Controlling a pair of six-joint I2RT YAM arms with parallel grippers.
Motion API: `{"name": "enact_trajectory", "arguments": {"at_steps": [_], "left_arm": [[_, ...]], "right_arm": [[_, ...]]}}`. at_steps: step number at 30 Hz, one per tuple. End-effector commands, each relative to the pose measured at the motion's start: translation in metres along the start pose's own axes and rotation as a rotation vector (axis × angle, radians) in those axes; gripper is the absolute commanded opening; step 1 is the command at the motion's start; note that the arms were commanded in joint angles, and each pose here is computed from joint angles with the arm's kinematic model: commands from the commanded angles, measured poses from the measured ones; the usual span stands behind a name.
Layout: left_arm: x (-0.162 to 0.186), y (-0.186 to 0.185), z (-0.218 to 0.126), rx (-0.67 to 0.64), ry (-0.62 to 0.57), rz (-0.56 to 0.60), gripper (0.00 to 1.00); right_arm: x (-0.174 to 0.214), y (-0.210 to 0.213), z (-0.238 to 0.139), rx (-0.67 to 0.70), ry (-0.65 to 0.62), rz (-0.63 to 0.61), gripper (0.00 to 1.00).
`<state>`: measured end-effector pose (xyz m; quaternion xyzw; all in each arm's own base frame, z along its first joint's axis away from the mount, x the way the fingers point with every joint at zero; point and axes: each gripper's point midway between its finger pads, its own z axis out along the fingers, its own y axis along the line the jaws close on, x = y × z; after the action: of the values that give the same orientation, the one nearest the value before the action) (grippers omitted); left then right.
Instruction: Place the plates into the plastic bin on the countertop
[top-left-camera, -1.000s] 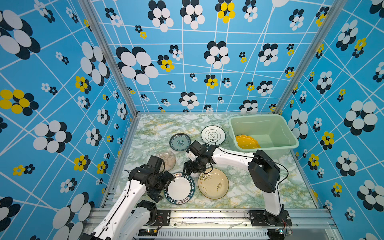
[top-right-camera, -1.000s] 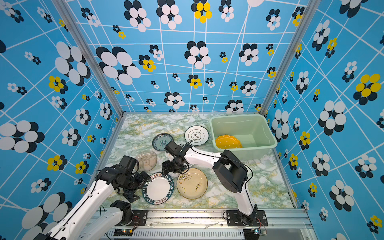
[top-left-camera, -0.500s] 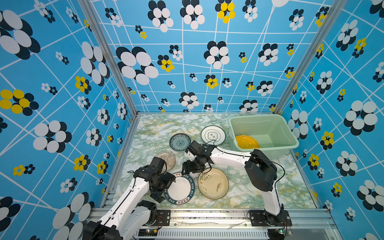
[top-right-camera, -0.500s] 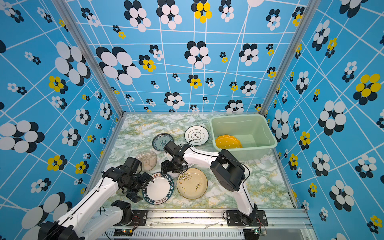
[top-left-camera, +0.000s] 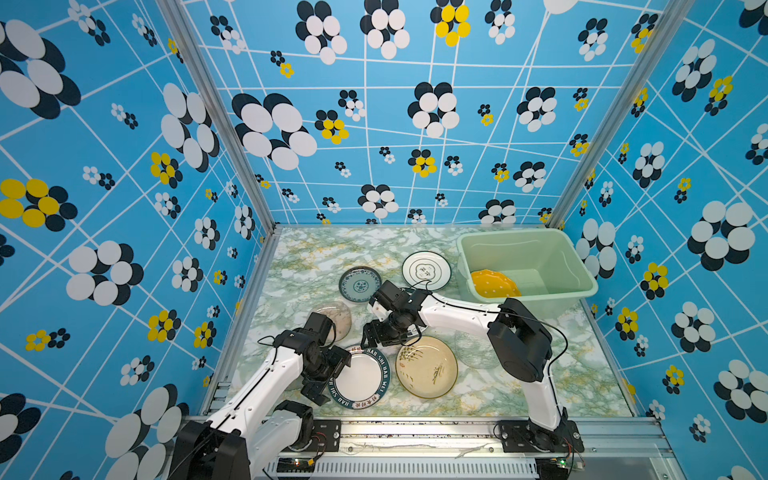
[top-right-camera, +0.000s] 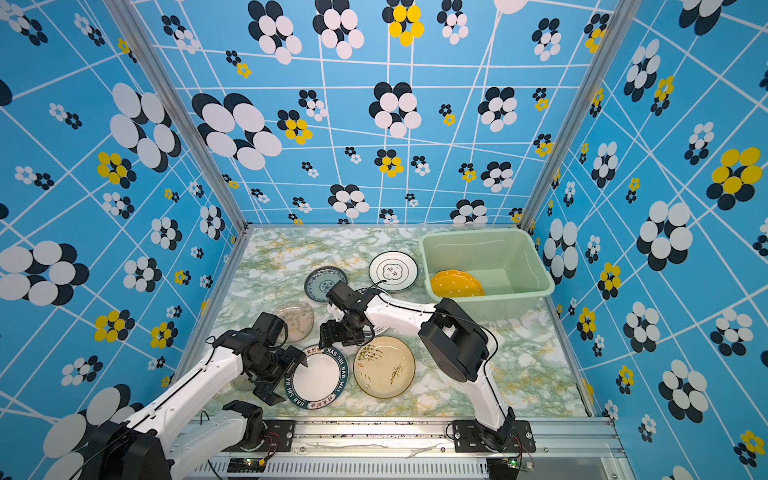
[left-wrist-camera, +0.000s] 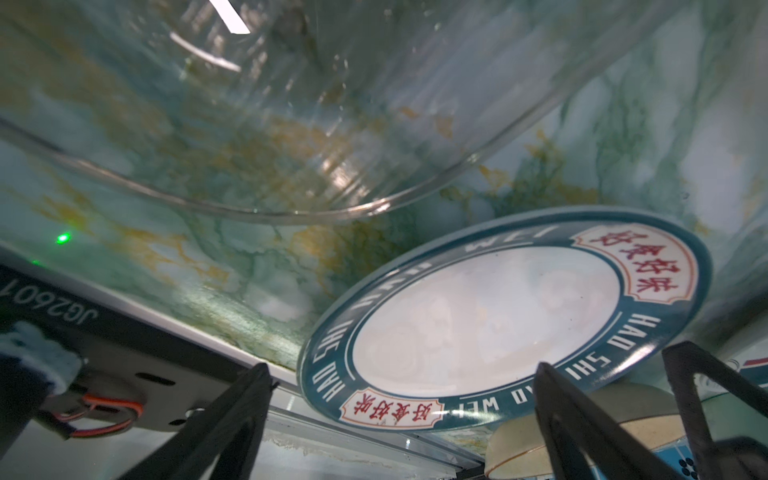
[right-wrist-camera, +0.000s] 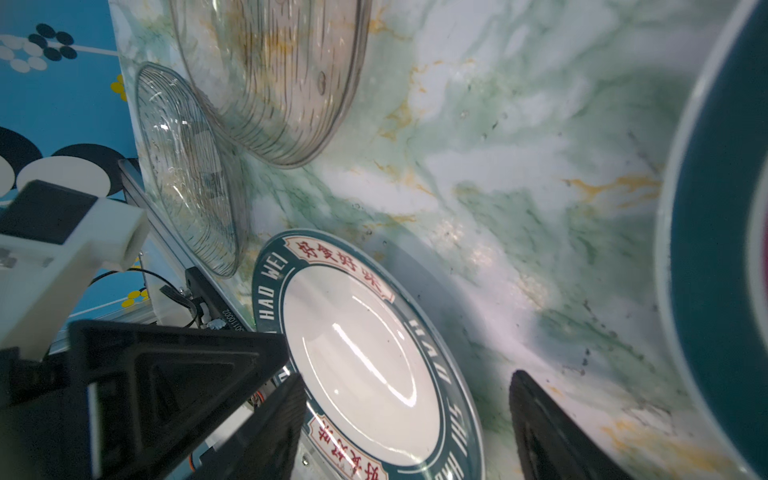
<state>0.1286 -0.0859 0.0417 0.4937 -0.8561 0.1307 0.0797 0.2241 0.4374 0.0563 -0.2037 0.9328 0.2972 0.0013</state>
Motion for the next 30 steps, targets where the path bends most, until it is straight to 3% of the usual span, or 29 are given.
{"name": "enact_trajectory", "arguments": {"at_steps": [1, 30], "left_arm": [[0.001, 0.005, 0.0, -0.036, 0.002, 0.014, 0.99], [-0.007, 0.001, 0.024, -0.044, -0.024, -0.035, 1.0]], "right_arm": [[0.002, 0.003, 0.006, -0.011, 0.029, 0.015, 0.79], [0.015, 0.01, 0.018, -0.079, 0.132, 0.035, 0.66]]}}
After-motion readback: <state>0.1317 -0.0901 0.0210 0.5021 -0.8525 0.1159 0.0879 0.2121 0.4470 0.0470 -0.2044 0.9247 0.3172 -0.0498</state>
